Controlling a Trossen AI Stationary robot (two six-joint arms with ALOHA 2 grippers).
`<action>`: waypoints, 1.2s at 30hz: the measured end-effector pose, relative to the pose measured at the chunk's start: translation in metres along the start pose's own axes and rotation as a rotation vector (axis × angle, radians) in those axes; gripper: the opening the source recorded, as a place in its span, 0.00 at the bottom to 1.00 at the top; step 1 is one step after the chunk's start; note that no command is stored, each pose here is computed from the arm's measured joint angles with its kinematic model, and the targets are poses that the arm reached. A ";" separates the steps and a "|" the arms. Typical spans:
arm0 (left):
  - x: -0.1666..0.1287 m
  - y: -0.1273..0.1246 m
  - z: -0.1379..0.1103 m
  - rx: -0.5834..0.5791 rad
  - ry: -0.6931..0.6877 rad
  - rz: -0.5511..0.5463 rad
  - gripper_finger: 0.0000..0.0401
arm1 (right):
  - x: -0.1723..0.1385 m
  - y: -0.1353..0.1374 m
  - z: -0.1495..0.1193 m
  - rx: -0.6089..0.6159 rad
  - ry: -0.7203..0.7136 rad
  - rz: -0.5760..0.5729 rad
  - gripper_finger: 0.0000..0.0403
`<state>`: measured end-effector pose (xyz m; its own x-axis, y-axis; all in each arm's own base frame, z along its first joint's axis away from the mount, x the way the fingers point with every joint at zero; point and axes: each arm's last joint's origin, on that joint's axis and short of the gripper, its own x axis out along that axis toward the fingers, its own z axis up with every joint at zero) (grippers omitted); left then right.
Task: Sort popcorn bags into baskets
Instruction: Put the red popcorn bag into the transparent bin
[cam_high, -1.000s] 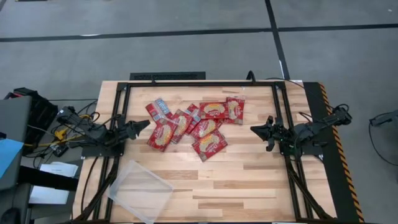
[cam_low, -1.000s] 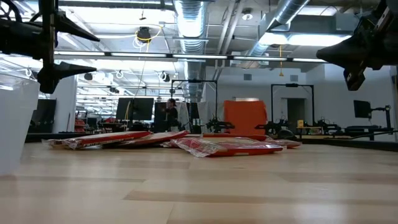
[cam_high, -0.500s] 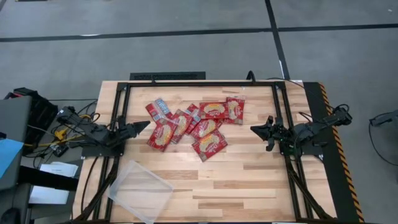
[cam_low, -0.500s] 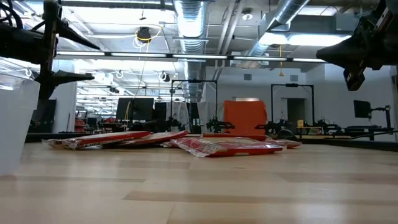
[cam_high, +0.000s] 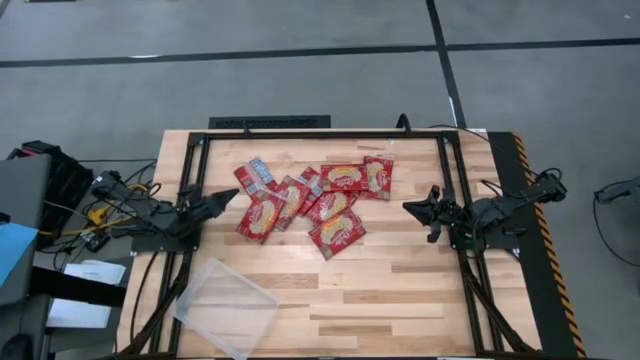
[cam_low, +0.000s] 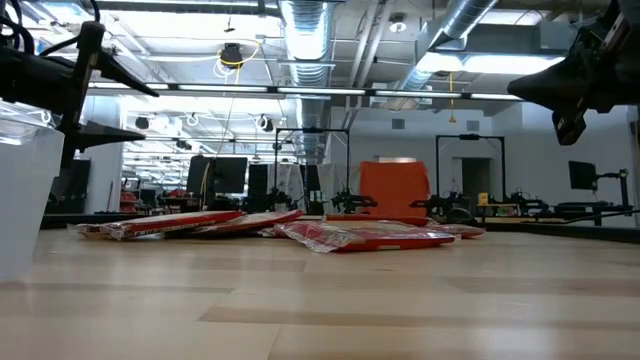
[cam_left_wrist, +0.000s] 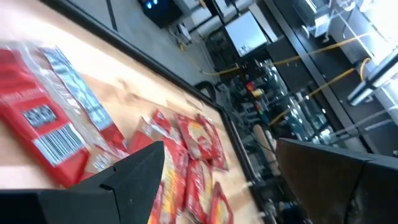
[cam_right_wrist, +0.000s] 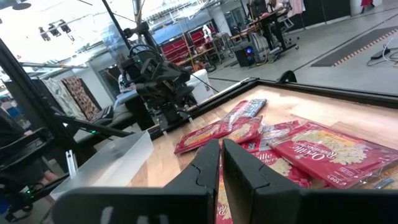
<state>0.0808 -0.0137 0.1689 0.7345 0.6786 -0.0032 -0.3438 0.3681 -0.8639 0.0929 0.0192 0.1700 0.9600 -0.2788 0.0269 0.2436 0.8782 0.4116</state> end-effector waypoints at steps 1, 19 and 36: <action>0.000 0.000 0.000 0.010 -0.016 0.009 0.75 | 0.000 0.000 0.000 0.000 0.001 0.002 0.11; 0.000 0.002 0.001 -0.004 -0.057 0.037 0.75 | 0.000 0.001 0.003 0.296 -0.027 0.011 0.11; 0.001 -0.032 0.019 -0.264 0.087 -0.314 0.75 | -0.010 0.013 0.068 0.149 -0.313 -0.006 0.39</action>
<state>0.0814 -0.0127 0.2063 0.8305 0.4986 0.2481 0.0585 0.3649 -0.9292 0.0771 0.0069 0.2368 0.8642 -0.4093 0.2927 0.2036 0.8164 0.5404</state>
